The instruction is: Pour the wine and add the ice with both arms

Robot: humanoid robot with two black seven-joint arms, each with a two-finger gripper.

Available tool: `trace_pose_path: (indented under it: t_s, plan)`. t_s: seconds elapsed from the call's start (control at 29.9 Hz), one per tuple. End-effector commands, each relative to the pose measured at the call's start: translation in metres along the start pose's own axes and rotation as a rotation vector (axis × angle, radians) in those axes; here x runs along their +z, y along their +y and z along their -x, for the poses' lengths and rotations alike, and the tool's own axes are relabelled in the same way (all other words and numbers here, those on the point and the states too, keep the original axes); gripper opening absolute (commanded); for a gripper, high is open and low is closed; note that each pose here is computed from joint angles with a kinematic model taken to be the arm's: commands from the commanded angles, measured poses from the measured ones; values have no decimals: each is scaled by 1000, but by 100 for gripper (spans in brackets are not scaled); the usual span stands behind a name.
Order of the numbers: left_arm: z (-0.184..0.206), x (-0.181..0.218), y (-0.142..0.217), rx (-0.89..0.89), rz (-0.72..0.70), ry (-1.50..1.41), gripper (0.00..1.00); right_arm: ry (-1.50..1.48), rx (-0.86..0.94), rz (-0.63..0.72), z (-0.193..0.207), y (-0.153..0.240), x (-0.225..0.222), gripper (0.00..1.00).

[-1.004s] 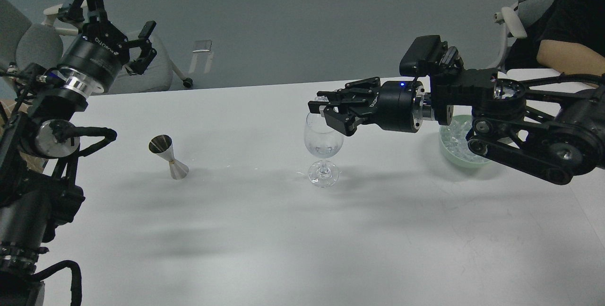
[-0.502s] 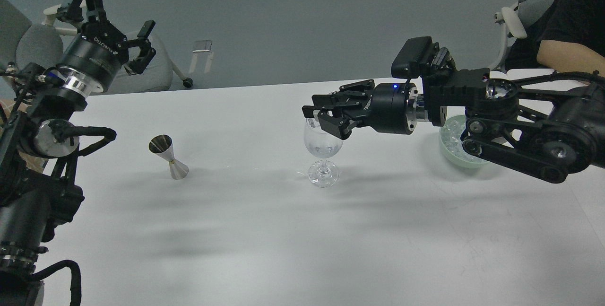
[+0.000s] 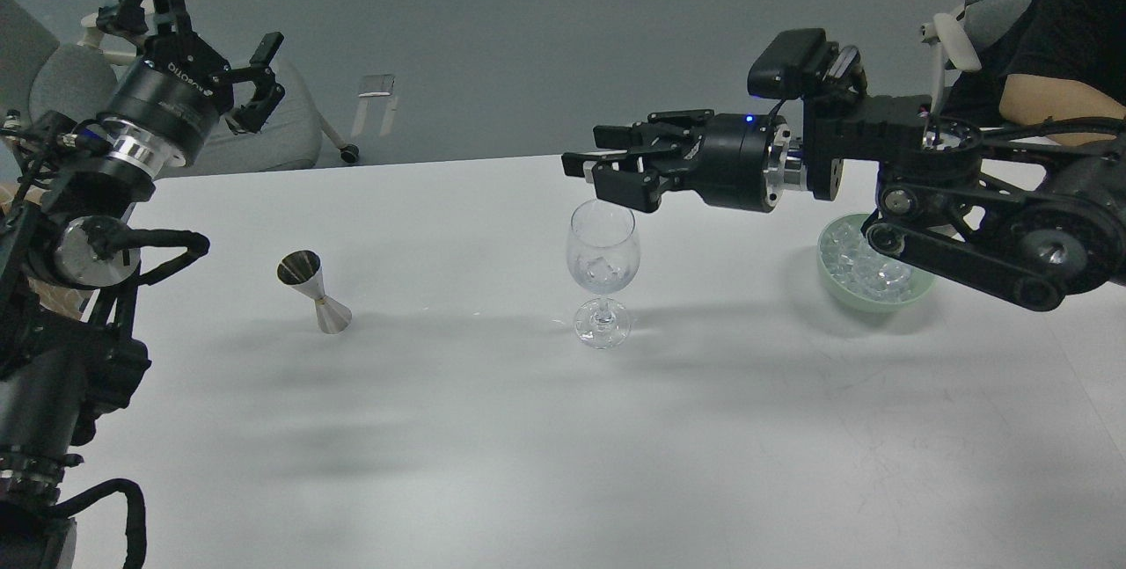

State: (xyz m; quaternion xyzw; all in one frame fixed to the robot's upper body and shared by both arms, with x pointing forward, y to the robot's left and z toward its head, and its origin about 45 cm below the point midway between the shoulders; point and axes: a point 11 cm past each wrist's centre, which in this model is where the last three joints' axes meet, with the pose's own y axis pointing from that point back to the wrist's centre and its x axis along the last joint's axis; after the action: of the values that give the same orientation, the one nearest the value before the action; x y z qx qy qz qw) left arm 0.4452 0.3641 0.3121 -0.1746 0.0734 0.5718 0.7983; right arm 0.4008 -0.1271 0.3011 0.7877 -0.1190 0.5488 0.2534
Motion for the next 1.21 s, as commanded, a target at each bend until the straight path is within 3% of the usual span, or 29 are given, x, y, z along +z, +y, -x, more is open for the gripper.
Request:
trace_pose_path:
  t_s: [0.0, 0.37, 0.67, 0.87, 0.97, 1.17]
  plan:
    - [-2, 6, -4, 12, 9, 14, 98, -116, 111, 33, -30, 5, 14, 99]
    - [6, -1, -14, -4, -139, 16, 98, -378, 394, 155, -80, 14, 71, 99]
    - [-6, -5, -19, 62, -139, 46, 98, -720, 627, 190, -88, 11, 107, 100]
    - [-2, 7, -16, -8, 13, 65, 98, -909, 763, 196, -85, 18, 128, 100]
    - [-3, -5, -17, -3, 9, 64, 98, -1068, 822, 162, -77, 15, 132, 100]
    - [-4, -25, -26, 27, -24, 121, 98, -1330, 834, -29, -65, 14, 128, 100]
